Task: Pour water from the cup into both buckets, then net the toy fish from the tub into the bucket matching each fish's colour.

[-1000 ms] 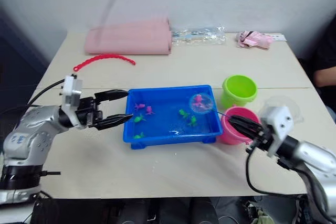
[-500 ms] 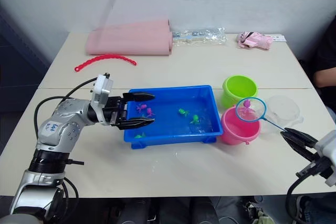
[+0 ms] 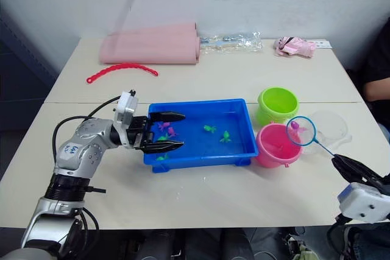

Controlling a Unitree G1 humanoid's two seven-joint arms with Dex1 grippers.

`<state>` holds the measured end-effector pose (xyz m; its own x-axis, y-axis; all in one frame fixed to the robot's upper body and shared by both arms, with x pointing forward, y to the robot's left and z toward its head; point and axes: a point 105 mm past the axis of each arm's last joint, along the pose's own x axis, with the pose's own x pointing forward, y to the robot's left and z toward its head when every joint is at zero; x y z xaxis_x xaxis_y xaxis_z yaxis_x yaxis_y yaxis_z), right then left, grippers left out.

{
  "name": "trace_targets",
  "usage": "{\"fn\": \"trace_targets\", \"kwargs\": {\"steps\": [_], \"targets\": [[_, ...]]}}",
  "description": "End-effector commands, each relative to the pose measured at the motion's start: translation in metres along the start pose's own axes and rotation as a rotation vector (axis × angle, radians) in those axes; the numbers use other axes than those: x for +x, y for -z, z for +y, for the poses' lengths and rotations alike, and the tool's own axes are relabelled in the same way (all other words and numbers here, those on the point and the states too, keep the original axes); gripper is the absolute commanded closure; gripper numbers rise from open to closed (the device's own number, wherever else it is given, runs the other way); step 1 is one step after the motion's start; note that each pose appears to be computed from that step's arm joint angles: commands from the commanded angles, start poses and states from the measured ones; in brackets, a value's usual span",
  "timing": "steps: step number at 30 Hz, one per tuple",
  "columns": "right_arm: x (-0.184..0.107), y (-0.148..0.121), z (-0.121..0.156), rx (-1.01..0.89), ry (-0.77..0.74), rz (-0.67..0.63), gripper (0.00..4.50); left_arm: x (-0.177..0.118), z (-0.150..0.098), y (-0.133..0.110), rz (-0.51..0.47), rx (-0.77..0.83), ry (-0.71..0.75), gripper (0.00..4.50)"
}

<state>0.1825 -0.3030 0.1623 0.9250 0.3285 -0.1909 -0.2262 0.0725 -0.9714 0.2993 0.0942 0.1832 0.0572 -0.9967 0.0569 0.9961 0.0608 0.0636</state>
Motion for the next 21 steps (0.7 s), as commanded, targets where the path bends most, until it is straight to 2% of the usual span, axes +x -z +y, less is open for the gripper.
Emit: {"fn": "trace_targets", "kwargs": {"steps": [1,8,13,15,16,19,21], "targets": [[-0.006,0.0,-0.003,-0.169,0.0,-0.013,4.5,-0.002,0.0,-0.006,-0.017,0.036,0.002,0.02],[-0.003,0.002,-0.013,-0.381,0.048,-0.019,4.5,-0.003,0.003,-0.005,-0.026,0.046,-0.009,0.02],[-0.003,0.003,-0.02,-0.397,0.107,-0.019,4.5,-0.007,0.001,-0.002,-0.03,0.04,-0.019,0.02],[-0.003,0.006,-0.018,-0.297,0.12,-0.041,4.5,-0.01,0.001,0.0,-0.03,0.038,-0.028,0.02],[-0.001,0.005,-0.017,-0.176,0.127,-0.07,4.5,-0.014,0.002,-0.001,-0.031,0.039,-0.042,0.02],[0.004,-0.002,-0.027,0.344,0.198,-0.152,4.5,-0.031,0.006,-0.004,-0.04,0.042,-0.11,0.02],[0.008,-0.011,-0.033,0.573,0.188,-0.222,4.5,-0.041,0.007,-0.006,-0.042,0.045,-0.15,0.02]]}}
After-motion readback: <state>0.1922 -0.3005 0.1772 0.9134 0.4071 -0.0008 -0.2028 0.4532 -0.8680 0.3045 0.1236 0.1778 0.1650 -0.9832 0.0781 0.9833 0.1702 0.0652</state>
